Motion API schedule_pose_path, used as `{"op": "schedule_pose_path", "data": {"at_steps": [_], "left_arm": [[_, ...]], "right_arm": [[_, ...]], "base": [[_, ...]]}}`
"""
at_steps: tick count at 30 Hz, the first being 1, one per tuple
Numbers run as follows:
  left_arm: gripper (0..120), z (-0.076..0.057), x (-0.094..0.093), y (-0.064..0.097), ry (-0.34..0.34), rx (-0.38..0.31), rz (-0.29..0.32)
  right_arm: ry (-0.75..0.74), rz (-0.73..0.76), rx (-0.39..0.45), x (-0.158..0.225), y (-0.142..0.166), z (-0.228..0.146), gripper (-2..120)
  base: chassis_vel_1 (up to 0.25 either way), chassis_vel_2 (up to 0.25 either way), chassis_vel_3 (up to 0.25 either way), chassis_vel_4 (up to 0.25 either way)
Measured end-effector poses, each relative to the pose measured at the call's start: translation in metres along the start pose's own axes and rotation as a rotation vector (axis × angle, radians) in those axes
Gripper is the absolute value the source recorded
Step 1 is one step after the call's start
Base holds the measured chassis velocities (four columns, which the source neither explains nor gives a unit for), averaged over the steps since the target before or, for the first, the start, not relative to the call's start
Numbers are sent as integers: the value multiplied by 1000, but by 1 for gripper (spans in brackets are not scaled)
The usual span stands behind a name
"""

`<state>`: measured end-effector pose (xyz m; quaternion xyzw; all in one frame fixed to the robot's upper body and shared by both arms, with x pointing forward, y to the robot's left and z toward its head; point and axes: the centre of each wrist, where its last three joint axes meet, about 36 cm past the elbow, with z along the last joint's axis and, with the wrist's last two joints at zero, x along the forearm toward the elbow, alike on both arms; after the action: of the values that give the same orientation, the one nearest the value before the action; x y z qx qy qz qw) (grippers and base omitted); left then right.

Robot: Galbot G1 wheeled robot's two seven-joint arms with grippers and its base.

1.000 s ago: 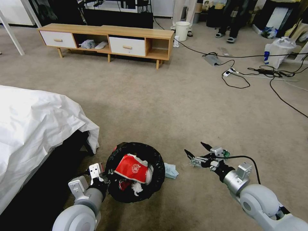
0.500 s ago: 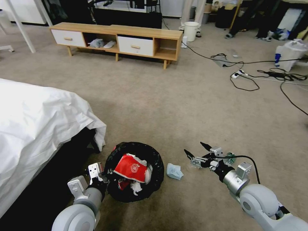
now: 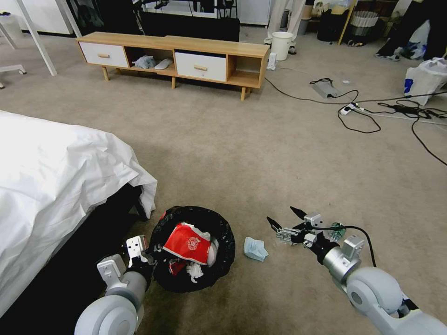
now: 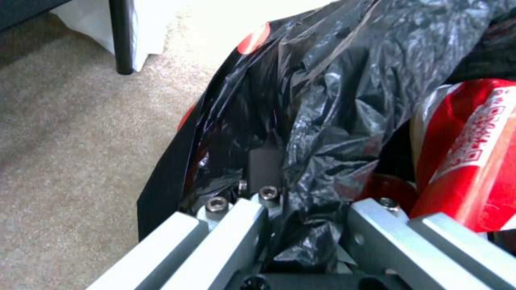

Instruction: Pick up the trash bin and place the garbage on the floor into it.

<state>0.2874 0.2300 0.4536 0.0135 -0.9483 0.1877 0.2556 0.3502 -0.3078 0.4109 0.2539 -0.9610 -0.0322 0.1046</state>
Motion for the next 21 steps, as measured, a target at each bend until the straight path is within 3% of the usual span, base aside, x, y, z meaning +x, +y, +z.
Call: {"op": "schedule_pose_path", "data": {"at_steps": [21], "left_arm": [[0, -2, -3, -2, -4, -7, 8]], "right_arm": [[9, -14, 2, 1, -2, 0, 100]], "base": [[0, 0, 0, 0]]}}
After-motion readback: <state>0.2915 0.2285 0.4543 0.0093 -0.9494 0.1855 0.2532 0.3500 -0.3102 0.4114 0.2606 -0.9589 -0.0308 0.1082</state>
